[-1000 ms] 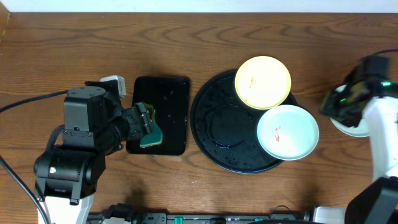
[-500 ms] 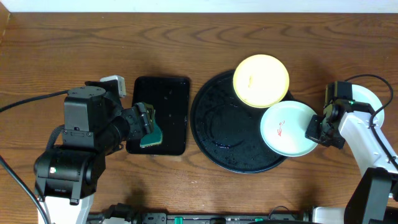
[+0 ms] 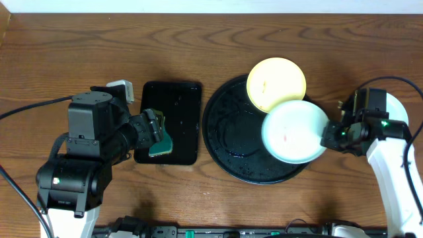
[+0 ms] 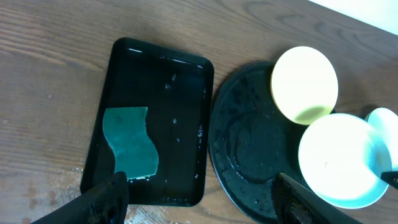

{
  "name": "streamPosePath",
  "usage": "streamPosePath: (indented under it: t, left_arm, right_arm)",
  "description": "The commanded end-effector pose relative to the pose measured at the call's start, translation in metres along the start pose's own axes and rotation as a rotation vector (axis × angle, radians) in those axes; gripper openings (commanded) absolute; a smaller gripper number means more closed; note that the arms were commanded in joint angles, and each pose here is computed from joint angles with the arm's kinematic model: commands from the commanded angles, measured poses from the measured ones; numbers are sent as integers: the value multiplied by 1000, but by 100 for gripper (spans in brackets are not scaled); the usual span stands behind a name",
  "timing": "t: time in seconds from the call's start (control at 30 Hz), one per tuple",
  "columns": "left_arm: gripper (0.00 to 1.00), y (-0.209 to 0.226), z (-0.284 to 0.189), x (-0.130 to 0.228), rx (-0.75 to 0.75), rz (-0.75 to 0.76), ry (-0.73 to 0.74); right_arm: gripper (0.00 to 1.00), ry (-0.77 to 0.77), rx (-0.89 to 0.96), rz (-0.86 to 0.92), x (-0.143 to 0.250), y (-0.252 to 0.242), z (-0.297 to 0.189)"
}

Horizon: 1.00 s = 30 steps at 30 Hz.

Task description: Clean dirty plates on tray and stack at the side

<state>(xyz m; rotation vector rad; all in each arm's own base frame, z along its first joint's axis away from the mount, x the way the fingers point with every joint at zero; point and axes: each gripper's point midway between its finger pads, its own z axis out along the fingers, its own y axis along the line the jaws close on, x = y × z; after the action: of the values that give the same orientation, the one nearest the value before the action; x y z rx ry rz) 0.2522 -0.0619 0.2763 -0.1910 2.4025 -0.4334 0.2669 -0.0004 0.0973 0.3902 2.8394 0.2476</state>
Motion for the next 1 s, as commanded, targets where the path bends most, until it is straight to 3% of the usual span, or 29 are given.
streamPosePath:
  t: [0.0,0.27,0.47,0.7,0.87,0.97]
  left_arm:
    - [74,0,-5,-6,-3,16,-19]
    - [74,0,-5,-6,-3,16,-19]
    - [74,0,-5,-6,-3,16,-19]
    - [74,0,-5,-6,-4,16,-19]
    - [74,-2,-5,-11,5,16,-40]
    - [74,-2,-5,-11,4,16,-39]
  right_arm:
    - [1,-11,-259,-205,6,56,-13]
    - [1,-17,-322,-355,14,105,21]
    - [1,50,-97,-232,24,97,73]
    - [1,114,-56,-196,37,102,97]
    - [16,89,23,-313,21,96,79]
    - [20,86,12,-424,18,99,76]
